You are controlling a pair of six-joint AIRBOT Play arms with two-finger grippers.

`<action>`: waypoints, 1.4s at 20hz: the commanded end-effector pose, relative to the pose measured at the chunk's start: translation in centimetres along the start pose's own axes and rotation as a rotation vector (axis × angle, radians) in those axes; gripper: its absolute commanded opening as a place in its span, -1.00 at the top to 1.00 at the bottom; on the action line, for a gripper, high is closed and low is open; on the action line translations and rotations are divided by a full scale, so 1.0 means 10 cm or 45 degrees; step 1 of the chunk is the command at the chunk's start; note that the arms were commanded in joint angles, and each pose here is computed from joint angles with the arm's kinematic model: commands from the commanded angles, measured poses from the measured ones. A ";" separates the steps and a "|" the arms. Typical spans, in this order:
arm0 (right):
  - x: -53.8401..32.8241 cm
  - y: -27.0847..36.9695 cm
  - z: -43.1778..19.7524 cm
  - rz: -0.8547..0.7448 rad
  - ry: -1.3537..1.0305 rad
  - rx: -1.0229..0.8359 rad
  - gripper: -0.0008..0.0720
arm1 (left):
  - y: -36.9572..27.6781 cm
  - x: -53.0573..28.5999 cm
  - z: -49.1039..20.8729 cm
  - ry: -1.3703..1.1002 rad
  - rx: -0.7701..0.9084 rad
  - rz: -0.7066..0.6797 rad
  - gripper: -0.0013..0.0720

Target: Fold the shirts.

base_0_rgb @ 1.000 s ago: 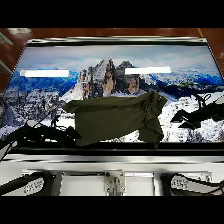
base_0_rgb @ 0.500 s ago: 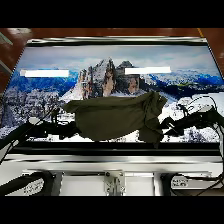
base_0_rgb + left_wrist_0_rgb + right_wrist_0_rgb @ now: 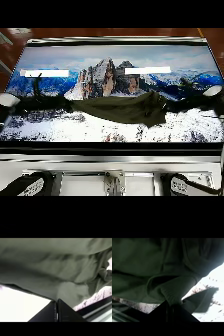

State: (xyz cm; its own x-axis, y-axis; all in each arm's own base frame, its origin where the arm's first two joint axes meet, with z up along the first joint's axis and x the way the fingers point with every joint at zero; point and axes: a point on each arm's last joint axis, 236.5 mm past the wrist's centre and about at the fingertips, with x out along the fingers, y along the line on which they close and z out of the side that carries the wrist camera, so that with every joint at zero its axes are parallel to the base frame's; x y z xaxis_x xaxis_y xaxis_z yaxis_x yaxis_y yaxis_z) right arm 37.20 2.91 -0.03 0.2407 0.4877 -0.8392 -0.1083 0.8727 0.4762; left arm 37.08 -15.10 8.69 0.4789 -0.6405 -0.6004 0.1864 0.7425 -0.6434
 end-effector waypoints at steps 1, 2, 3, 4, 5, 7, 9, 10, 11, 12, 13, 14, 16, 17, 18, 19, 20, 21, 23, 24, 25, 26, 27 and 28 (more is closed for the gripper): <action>-1.61 0.76 0.76 -0.214 -0.518 -0.390 0.79 | -1.03 -1.19 0.97 -0.400 0.482 0.044 0.86; -2.22 1.06 0.89 -0.300 -0.723 -0.495 0.79 | -1.49 -1.69 1.19 -0.574 0.568 0.018 0.86; -2.87 1.41 0.93 -0.381 -0.955 -0.585 0.79 | -1.96 -2.21 1.32 -0.757 0.638 -0.028 0.86; -3.46 1.73 0.90 -0.454 -1.180 -0.660 0.79 | -2.34 -2.69 1.37 -0.922 0.702 -0.070 0.86; -4.01 2.05 0.76 -0.509 -1.389 -0.715 0.79 | -2.67 -3.12 1.35 -1.071 0.766 -0.106 0.86; -4.74 2.50 0.36 -0.585 -1.669 -0.776 0.79 | -3.14 -3.82 1.17 -1.304 0.872 -0.162 0.86; -5.06 2.71 0.00 -0.635 -1.789 -0.795 0.79 | -3.34 -4.11 0.96 -1.380 0.889 -0.209 0.86; -5.13 2.74 -0.12 -0.653 -1.817 -0.790 0.79 | -3.34 -4.15 0.88 -1.378 0.901 -0.192 0.86; -5.16 2.74 -0.22 -0.686 -1.821 -0.788 0.79 | -3.24 -4.11 0.83 -1.341 0.927 -0.105 0.86; -5.17 2.71 -0.27 -0.724 -1.809 -0.783 0.79 | -3.06 -4.02 0.81 -1.273 0.925 0.004 0.86; -5.15 2.64 -0.30 -0.761 -1.781 -0.773 0.79 | -2.85 -3.91 0.80 -1.194 0.873 0.095 0.86; -5.11 2.58 -0.31 -0.786 -1.747 -0.762 0.79 | -2.65 -3.80 0.79 -1.109 0.827 0.170 0.86; -4.96 2.47 -0.24 -0.776 -1.655 -0.735 0.79 | -2.41 -3.60 0.76 -0.989 0.798 0.253 0.86; -4.81 2.38 -0.18 -0.762 -1.570 -0.714 0.79 | -2.30 -3.51 0.77 -0.947 0.779 0.277 0.86; -4.57 2.22 -0.10 -0.739 -1.436 -0.677 0.79 | -2.18 -3.40 0.79 -0.909 0.757 0.298 0.86; -4.29 2.04 -0.04 -0.706 -1.276 -0.620 0.79 | -2.03 -3.24 0.80 -0.855 0.725 0.316 0.86; -3.95 1.81 0.00 -0.666 -1.081 -0.546 0.79 | -1.85 -3.07 0.81 -0.794 0.691 0.343 0.86; -3.63 1.60 0.04 -0.623 -0.913 -0.460 0.79 | -1.61 -2.85 0.80 -0.714 0.645 0.381 0.86; -2.98 1.16 0.24 -0.535 -0.652 -0.312 0.79 | -0.96 -2.37 0.72 -0.540 0.466 0.488 0.86; -2.66 0.96 0.39 -0.500 -0.578 -0.271 0.79 | -0.61 -2.13 0.65 -0.448 0.373 0.554 0.86; -2.28 0.77 0.59 -0.469 -0.527 -0.232 0.79 | -0.23 -1.87 0.56 -0.352 0.282 0.621 0.86; -1.88 0.60 0.80 -0.437 -0.501 -0.188 0.79 | 0.06 -1.65 0.49 -0.282 0.208 0.664 0.86; -1.51 0.52 1.01 -0.409 -0.489 -0.162 0.79 | 0.31 -1.41 0.46 -0.221 0.158 0.688 0.86; -1.12 0.50 1.22 -0.381 -0.480 -0.169 0.79 | 0.52 -1.23 0.46 -0.170 0.117 0.707 0.86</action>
State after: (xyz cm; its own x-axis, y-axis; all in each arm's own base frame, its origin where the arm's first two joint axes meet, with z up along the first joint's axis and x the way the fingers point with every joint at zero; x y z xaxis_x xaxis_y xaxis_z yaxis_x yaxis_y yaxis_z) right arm 39.33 -0.75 23.71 0.6726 0.1504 -0.7246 -0.1195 0.9883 0.0943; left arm 33.97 -4.52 23.90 0.7512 -0.1993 -0.6293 0.0751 0.9729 -0.2186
